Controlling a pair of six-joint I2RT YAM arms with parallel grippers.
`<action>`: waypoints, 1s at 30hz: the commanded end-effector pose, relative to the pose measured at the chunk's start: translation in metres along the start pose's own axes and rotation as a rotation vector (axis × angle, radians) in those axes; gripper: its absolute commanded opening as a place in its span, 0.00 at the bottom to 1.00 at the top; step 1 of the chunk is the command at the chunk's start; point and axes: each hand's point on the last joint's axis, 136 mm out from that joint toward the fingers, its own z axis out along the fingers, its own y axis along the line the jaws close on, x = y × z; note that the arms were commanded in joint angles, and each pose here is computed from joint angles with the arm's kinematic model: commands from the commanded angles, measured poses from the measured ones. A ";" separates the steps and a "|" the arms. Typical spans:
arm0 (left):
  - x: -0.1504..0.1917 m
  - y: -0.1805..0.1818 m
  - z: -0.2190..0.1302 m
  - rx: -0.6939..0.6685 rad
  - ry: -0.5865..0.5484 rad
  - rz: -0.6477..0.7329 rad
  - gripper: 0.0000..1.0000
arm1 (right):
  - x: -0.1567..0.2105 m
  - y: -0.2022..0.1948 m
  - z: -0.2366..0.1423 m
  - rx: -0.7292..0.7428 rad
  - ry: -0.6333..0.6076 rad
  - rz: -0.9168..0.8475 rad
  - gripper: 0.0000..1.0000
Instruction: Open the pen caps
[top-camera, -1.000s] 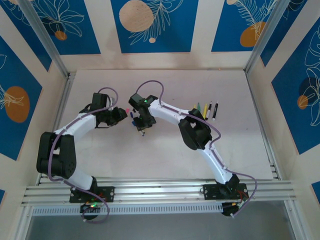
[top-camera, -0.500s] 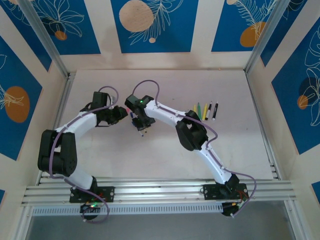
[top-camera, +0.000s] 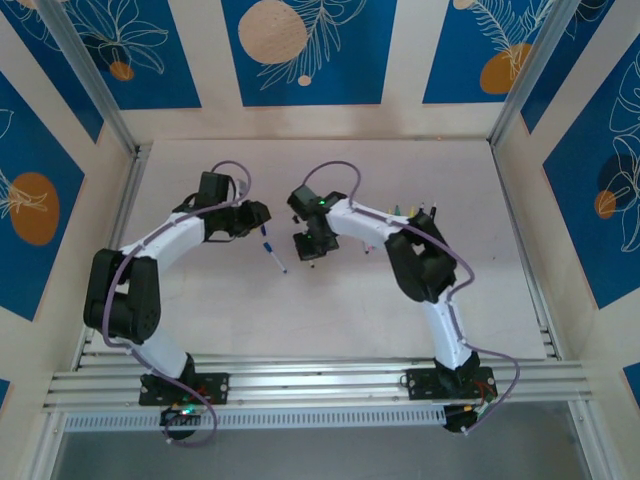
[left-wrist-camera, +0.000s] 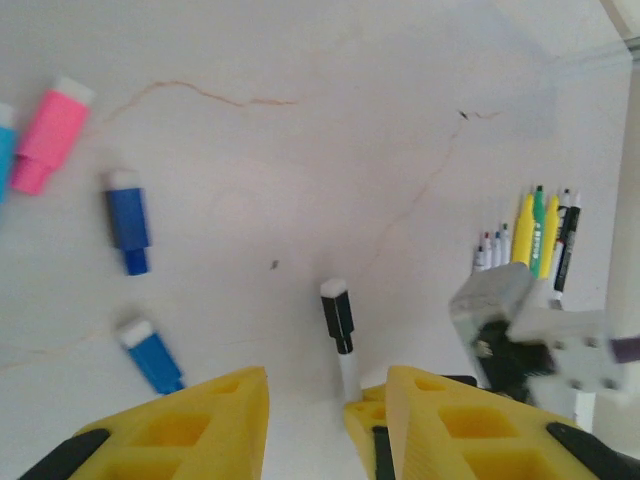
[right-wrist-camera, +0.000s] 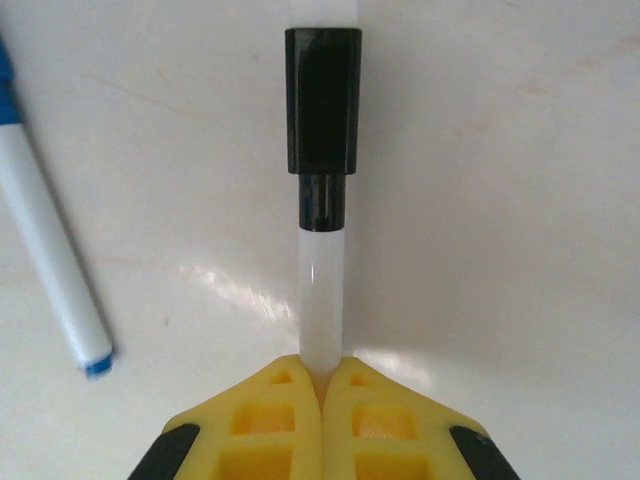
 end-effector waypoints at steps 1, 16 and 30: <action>-0.004 -0.022 0.008 0.041 0.009 0.015 0.37 | -0.016 0.038 -0.044 -0.213 -0.132 -0.023 0.00; 0.008 -0.057 0.036 0.080 0.060 0.040 0.38 | -0.019 0.051 -0.079 -0.274 -0.213 -0.060 0.00; 0.011 -0.058 0.040 0.097 0.073 0.032 0.27 | -0.034 0.056 -0.082 -0.274 -0.227 -0.050 0.00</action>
